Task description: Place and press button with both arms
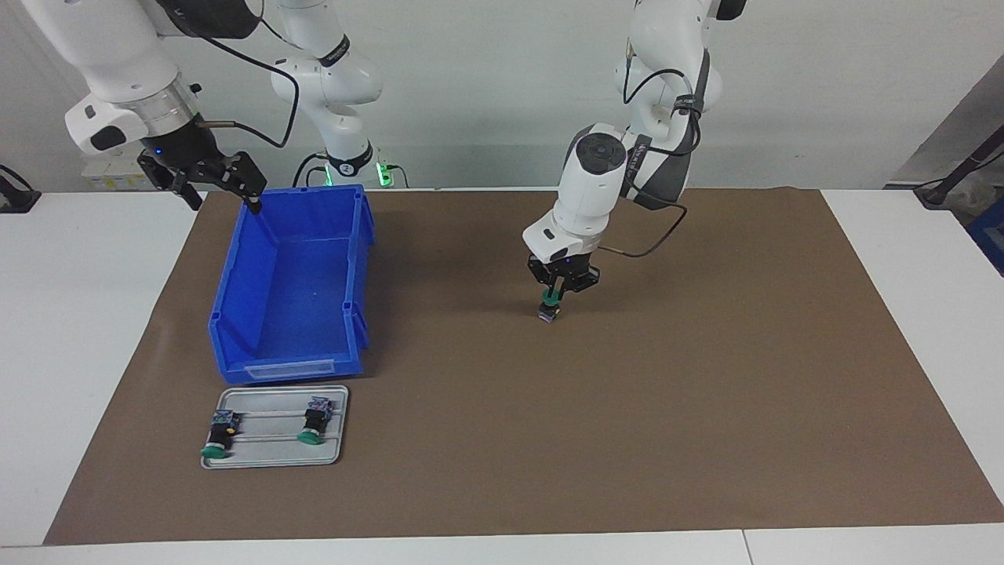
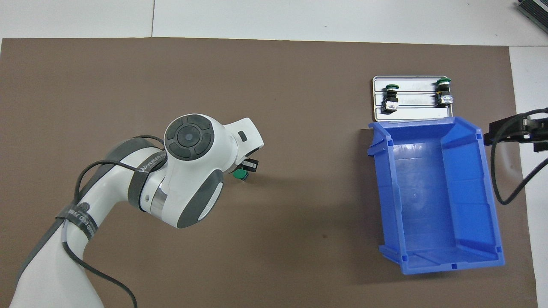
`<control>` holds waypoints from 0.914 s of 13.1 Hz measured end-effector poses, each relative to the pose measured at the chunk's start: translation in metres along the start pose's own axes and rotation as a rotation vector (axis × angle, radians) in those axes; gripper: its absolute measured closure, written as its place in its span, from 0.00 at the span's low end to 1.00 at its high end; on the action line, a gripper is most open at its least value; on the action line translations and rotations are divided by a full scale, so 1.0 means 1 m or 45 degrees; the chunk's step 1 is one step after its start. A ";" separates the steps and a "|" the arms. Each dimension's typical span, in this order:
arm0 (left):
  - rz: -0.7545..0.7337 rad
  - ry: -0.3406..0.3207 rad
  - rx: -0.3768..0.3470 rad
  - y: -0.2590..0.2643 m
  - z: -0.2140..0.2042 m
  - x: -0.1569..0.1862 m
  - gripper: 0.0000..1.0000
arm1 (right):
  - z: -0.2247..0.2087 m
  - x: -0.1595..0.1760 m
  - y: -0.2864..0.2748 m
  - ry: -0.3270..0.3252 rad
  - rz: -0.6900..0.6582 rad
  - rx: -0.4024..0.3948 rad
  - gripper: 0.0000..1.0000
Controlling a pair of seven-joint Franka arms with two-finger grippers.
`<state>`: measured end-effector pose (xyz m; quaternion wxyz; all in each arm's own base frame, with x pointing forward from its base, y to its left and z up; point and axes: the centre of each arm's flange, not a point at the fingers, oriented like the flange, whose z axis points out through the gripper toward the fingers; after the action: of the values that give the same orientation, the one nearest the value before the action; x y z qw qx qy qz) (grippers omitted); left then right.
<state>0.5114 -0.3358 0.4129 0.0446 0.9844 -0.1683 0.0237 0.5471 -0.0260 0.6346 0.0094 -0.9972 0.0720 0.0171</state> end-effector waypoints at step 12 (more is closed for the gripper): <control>-0.035 -0.045 0.038 -0.205 -0.116 -0.032 0.00 | 0.000 0.000 0.000 0.000 0.000 0.000 0.00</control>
<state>0.5456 -0.1218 0.5102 0.0273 0.9875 -0.1550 0.0080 0.5471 -0.0260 0.6346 0.0094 -0.9972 0.0720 0.0171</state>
